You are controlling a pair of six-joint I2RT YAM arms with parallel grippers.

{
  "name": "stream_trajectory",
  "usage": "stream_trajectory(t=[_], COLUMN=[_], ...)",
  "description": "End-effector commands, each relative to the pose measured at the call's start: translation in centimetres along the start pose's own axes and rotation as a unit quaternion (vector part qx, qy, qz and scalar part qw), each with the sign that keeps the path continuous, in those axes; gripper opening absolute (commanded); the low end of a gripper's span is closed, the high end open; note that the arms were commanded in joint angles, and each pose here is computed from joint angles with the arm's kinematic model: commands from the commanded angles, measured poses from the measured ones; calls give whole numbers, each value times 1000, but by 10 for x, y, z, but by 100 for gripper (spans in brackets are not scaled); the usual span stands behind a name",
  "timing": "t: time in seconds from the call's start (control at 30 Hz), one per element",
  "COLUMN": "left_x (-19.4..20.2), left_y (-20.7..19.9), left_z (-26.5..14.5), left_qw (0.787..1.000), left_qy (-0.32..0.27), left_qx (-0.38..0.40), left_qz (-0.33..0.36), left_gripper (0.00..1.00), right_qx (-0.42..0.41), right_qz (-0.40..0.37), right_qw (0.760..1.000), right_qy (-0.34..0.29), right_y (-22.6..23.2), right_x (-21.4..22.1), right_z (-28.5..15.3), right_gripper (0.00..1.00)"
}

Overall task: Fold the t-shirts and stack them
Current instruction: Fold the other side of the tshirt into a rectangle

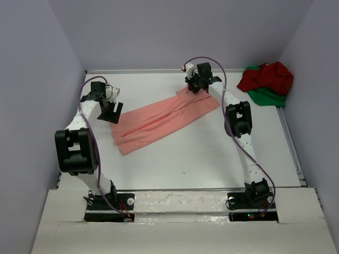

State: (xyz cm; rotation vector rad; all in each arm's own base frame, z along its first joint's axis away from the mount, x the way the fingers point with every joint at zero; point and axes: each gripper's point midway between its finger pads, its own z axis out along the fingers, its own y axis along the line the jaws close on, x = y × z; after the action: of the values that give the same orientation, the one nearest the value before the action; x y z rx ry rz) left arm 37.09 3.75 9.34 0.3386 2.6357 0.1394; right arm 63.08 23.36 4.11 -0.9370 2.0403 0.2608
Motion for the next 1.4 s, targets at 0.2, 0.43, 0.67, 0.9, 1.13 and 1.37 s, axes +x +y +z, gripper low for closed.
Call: stream_trajectory(t=[0.2,0.43,0.67,0.9,1.13,1.37], left_x=[-14,-20,-24,-27,-26,-27], left_y=[1,-3,-4,-6,-6,-8], left_z=[-9,-18,-29,-37,-43,-45], left_qw=[1000,999,998,998,997,997], left_qy=[-18,-35,-53,-65,-73,-76], left_qx=[8,16,18,22,19,24], left_qz=[4,6,7,6,8,9], left_gripper=[90,89,89,89,89,89], right_qx=[16,17,9,-9,-28,-38], right_qz=[-26,-42,-39,-42,-37,-34], right_qw=[999,998,999,999,998,997], right_qy=[-17,-44,-28,0,37,58], right_y=[-18,-18,-10,2,16,26], right_x=[-31,-73,-70,-63,-42,-28], right_z=[-32,-77,-98,-123,-138,-152], right_gripper=[0,0,0,0,0,0])
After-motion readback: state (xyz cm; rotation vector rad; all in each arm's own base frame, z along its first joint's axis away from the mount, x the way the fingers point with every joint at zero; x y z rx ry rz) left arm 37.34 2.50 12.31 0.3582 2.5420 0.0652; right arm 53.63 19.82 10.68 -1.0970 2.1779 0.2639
